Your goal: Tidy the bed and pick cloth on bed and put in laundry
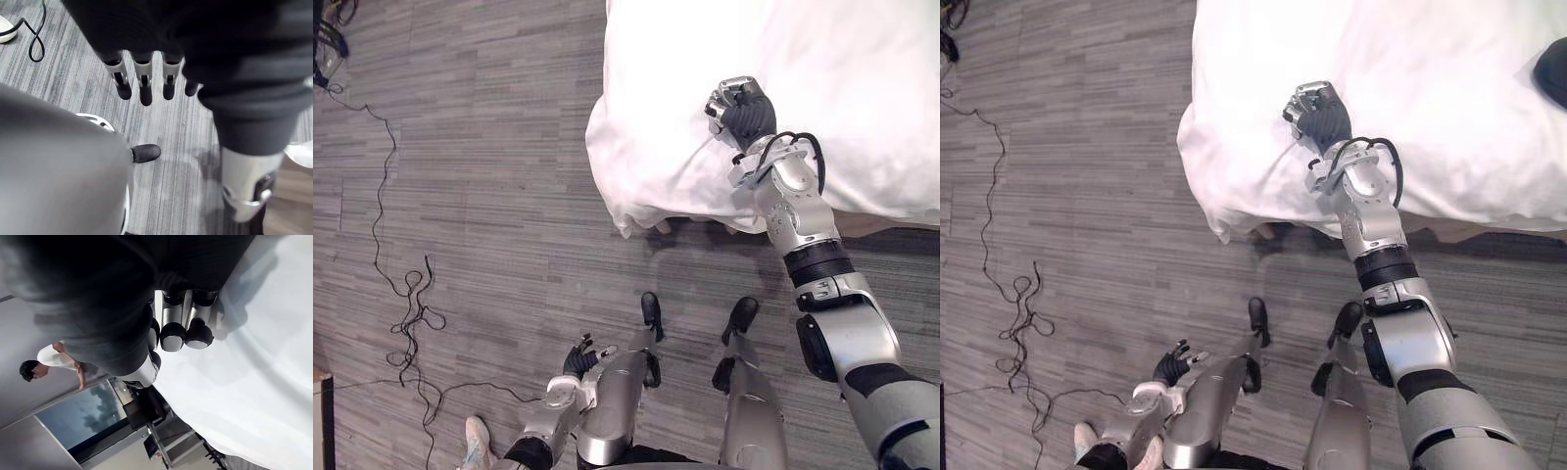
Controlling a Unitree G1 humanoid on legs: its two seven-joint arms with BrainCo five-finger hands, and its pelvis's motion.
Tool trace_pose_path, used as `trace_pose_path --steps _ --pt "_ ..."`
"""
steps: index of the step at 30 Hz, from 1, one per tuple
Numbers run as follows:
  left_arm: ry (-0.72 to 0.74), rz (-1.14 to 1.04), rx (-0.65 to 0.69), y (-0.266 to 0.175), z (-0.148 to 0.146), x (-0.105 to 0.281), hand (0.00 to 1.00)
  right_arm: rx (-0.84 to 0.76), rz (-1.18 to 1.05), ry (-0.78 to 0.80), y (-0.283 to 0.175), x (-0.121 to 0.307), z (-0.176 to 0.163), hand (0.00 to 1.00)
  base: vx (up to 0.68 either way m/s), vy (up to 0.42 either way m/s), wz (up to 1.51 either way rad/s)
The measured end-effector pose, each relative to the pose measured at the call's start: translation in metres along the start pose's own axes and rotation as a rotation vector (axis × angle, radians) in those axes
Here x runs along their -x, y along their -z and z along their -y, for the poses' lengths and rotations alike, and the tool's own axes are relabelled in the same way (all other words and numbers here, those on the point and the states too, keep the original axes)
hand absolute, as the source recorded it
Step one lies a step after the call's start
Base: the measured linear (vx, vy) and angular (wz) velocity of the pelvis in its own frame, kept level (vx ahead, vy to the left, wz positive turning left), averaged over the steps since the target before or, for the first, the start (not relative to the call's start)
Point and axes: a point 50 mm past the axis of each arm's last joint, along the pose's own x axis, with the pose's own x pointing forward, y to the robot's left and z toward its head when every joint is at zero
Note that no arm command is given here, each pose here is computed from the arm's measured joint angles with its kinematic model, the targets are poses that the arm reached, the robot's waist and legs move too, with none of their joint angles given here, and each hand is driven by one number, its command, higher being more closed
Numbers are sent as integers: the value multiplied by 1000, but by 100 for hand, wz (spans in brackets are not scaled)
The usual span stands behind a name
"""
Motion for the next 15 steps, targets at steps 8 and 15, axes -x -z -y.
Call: trace_pose_path --steps 8,15 --pt "2 -11 23 2 -23 7 0 -389 -191 974 127 244 128 0 85 47 -61" --pt "11 -151 -58 22 -28 8 0 -484 -454 1168 181 365 93 0 138 -22 -137"
